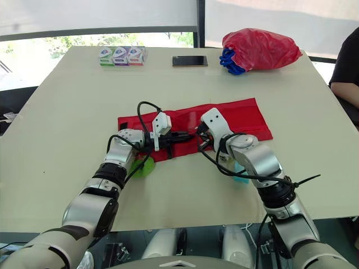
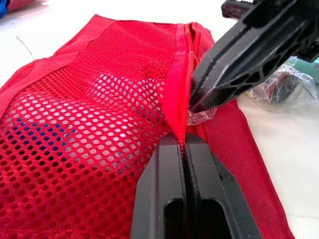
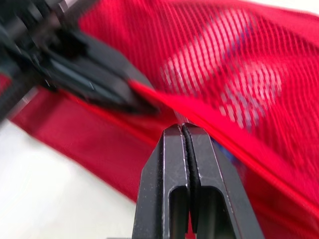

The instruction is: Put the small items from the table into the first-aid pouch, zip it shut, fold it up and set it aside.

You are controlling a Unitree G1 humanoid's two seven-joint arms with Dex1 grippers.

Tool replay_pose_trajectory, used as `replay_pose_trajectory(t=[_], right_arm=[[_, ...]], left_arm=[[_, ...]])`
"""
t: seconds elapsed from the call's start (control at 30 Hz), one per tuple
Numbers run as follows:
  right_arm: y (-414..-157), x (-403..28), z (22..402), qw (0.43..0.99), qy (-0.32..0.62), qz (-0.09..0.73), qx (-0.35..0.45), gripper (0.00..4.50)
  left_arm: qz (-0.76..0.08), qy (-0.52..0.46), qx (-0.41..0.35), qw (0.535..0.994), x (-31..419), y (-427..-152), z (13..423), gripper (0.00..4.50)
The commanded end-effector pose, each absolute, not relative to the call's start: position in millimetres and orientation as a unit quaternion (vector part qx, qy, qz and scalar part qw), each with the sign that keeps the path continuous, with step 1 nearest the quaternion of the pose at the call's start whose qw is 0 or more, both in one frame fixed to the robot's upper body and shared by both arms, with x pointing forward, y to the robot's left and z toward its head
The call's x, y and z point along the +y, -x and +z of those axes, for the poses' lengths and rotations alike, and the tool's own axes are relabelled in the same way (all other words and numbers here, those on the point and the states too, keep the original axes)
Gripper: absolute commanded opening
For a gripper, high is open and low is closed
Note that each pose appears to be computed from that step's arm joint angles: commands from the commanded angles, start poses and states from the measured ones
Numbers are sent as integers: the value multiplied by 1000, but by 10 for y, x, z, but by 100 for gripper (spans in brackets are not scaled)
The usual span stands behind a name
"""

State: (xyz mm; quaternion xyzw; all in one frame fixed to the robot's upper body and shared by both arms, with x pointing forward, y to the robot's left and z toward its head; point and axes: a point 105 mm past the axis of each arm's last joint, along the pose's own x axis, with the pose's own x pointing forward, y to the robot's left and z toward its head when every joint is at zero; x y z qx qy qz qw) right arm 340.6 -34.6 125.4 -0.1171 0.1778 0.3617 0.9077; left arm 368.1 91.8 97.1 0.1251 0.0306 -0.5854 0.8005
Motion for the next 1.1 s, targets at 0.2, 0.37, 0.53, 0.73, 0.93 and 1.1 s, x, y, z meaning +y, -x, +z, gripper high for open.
replay_pose_trajectory(t=[0.2, 0.37, 0.53, 0.73, 0.93, 1.1], right_arm=[[-3561, -343, 1471, 926, 110, 337, 127, 5], [-3380, -417, 1559, 910, 122, 372, 135, 5], [-3219, -532, 1440, 900, 130, 380, 166, 5], [-3188, -569, 1193, 896, 132, 373, 202, 5], [-3437, -567, 1190, 918, 121, 334, 176, 5], [-3628, -541, 1244, 931, 125, 313, 137, 5]], left_arm=[[-594, -140, 21, 792, 887, -3668, 1027, 0], [-592, -140, 21, 793, 891, -3674, 1027, 0], [-591, -139, 21, 794, 889, -3678, 1018, 0], [-593, -139, 21, 793, 881, -3670, 1013, 0], [-593, -143, 21, 792, 889, -3673, 1022, 0], [-593, -145, 21, 791, 899, -3666, 1021, 0]])
